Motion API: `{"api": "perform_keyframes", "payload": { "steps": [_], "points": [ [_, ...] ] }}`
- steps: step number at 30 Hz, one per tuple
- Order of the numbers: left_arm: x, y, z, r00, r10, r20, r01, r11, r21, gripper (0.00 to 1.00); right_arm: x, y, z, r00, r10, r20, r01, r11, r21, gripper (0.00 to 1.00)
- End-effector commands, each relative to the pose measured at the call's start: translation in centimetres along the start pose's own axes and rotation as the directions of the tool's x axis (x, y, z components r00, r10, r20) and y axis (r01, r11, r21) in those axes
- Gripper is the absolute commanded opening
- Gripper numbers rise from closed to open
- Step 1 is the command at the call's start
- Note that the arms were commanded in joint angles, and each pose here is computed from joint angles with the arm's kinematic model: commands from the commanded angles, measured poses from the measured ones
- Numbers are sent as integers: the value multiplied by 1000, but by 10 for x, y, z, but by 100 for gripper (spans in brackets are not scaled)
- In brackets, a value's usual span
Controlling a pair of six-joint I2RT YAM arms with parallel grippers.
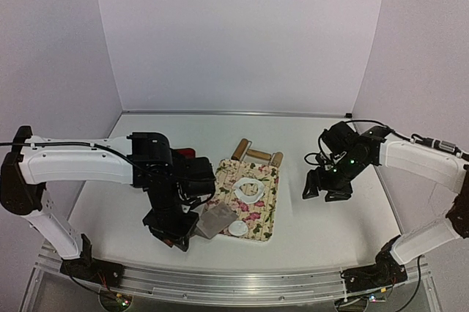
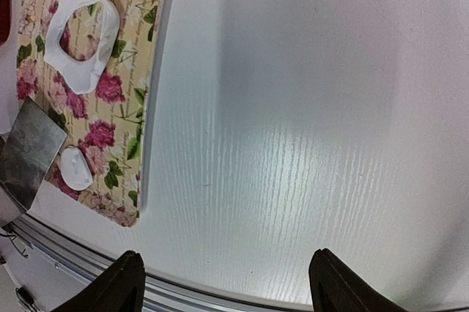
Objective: Roll out the dumpling wrappers from the dough
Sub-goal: Place the spatula at the center of the board.
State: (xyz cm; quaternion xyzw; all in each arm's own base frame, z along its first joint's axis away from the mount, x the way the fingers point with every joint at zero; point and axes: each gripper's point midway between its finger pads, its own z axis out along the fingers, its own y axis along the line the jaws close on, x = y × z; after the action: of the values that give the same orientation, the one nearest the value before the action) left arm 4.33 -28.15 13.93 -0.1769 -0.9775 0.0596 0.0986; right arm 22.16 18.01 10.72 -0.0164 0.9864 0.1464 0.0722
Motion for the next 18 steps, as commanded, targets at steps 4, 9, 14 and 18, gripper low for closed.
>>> {"api": "perform_keyframes", "payload": {
  "steps": [4, 9, 14, 18],
  "points": [
    [-13, 1, -57, 952, -194, 237, 156, 973, 170, 0, -27, 60, -20, 997, 61, 53, -47, 972, -231, 72],
    [-37, -21, -80, 888, -309, 340, 182, 916, 357, 0, -41, 113, -36, 976, 216, 21, -178, 852, -493, 76],
    [-65, -54, -101, 836, -380, 395, 141, 845, 516, 0, -55, 155, -57, 960, 278, 39, -187, 735, -651, 80],
    [-93, -75, -95, 799, -447, 401, 140, 788, 599, 0, -63, 162, -62, 952, 295, 76, -172, 725, -667, 81]
  ]
}}
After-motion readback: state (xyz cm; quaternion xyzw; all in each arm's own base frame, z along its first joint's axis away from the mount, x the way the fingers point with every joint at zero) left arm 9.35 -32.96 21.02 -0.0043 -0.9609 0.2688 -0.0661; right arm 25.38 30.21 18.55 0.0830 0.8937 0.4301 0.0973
